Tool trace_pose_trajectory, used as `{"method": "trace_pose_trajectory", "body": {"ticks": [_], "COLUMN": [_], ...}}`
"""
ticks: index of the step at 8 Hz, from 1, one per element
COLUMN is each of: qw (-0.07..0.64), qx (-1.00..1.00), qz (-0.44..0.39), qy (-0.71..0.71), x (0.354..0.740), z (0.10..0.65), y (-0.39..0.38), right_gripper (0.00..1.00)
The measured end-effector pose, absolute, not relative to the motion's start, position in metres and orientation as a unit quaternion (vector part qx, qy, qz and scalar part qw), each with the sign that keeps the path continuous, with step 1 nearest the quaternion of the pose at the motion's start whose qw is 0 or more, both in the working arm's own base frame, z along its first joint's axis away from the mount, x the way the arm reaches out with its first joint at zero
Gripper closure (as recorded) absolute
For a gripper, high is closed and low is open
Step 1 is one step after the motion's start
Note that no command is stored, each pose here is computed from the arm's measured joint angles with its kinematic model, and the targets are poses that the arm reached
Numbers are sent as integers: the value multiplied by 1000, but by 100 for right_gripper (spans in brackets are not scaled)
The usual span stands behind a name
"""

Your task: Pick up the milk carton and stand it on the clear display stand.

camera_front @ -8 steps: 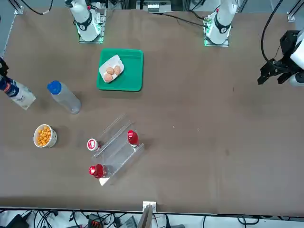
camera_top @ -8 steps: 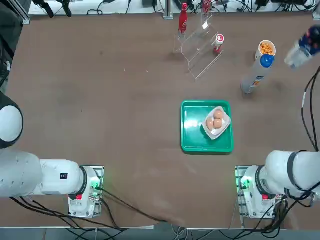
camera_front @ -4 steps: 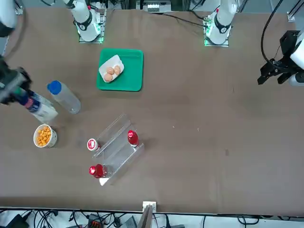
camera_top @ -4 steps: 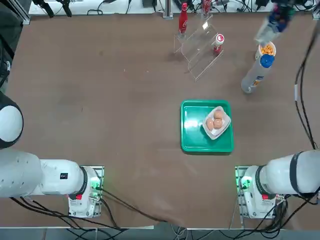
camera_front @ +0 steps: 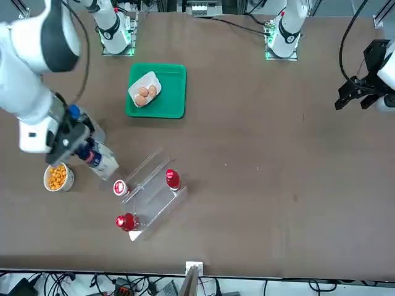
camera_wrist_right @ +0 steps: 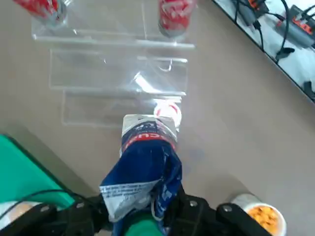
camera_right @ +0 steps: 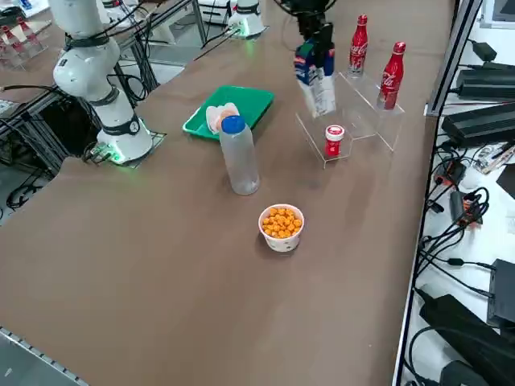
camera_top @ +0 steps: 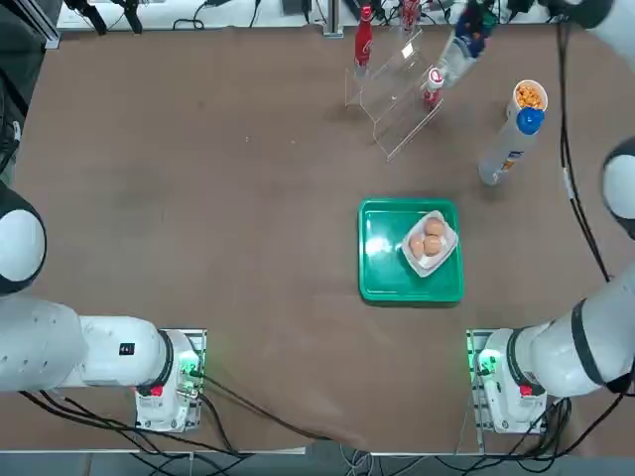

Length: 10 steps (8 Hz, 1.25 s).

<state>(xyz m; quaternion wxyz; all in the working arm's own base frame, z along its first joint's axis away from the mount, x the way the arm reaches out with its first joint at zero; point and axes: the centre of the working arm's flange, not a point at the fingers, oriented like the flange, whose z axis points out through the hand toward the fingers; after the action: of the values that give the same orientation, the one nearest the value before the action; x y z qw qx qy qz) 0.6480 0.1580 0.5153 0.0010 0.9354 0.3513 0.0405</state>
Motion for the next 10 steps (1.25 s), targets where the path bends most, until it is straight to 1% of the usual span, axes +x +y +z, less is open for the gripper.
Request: {"method": "trace_pose_trajectory", "body": {"ticks": [3,6,10], "qw": [0,2,5], "qx": [942,944,950], "qz": [30,20,27], "qy": [333,329,311], "x": [657,664,678], "z": [488,464,441], "y": [216,236,263], "right_gripper": [64,63,63]}}
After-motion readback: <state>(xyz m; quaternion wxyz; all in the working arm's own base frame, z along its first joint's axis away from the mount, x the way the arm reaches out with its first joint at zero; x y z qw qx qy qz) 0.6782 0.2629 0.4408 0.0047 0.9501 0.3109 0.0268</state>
